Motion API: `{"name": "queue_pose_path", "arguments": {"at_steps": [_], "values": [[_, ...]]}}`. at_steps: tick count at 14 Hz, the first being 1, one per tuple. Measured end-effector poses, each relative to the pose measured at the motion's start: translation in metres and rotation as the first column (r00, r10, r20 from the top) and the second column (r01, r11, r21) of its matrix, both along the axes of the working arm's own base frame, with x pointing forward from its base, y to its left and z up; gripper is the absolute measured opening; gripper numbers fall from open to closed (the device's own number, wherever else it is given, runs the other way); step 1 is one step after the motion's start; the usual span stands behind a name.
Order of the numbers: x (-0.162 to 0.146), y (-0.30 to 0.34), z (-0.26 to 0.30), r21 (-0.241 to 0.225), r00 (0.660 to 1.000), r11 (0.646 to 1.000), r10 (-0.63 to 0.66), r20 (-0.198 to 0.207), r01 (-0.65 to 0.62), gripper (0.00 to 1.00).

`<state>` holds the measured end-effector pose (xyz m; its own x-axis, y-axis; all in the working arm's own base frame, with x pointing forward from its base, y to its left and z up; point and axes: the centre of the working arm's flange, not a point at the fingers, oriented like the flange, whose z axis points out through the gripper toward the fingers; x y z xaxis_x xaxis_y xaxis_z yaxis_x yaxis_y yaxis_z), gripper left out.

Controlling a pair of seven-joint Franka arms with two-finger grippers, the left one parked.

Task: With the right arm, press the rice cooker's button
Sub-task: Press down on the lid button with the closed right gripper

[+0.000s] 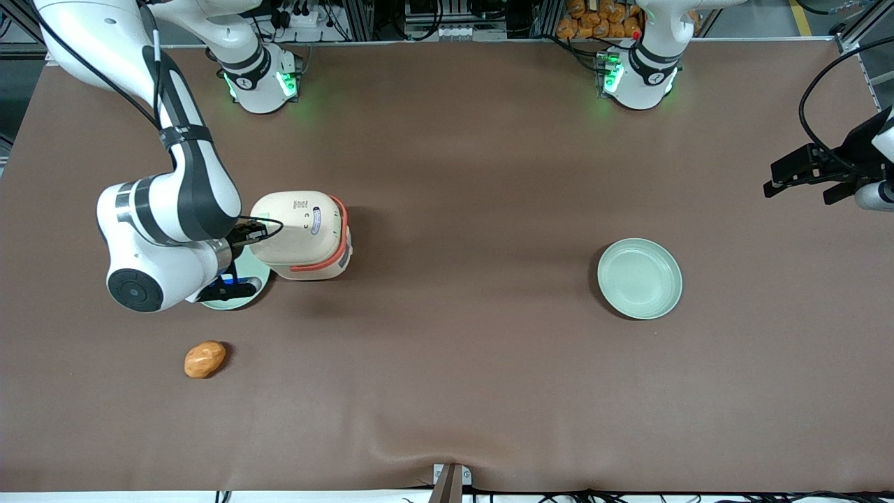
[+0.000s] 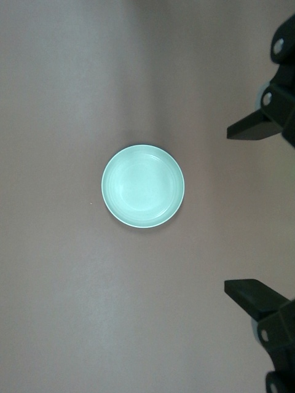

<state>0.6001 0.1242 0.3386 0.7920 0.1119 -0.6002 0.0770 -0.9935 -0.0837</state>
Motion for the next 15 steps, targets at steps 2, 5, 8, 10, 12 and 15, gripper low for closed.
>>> {"name": "queue_pose_path", "arguments": {"at_steps": [2, 5, 8, 10, 12, 15], "values": [[-0.001, 0.003, -0.001, 0.001, 1.000, 1.000, 0.004, -0.003, -0.004, 0.01], [-0.003, 0.006, -0.003, 0.001, 1.000, 1.000, 0.009, -0.007, -0.009, 0.01], [-0.004, 0.007, -0.006, 0.001, 1.000, 1.000, 0.010, -0.011, -0.010, 0.01], [-0.004, 0.007, -0.007, 0.002, 1.000, 1.000, 0.009, -0.009, -0.009, 0.01], [-0.004, 0.007, -0.008, 0.004, 1.000, 1.000, 0.007, -0.007, -0.007, 0.01], [-0.004, 0.008, -0.011, 0.009, 1.000, 1.000, 0.003, -0.001, -0.003, 0.01]]}}
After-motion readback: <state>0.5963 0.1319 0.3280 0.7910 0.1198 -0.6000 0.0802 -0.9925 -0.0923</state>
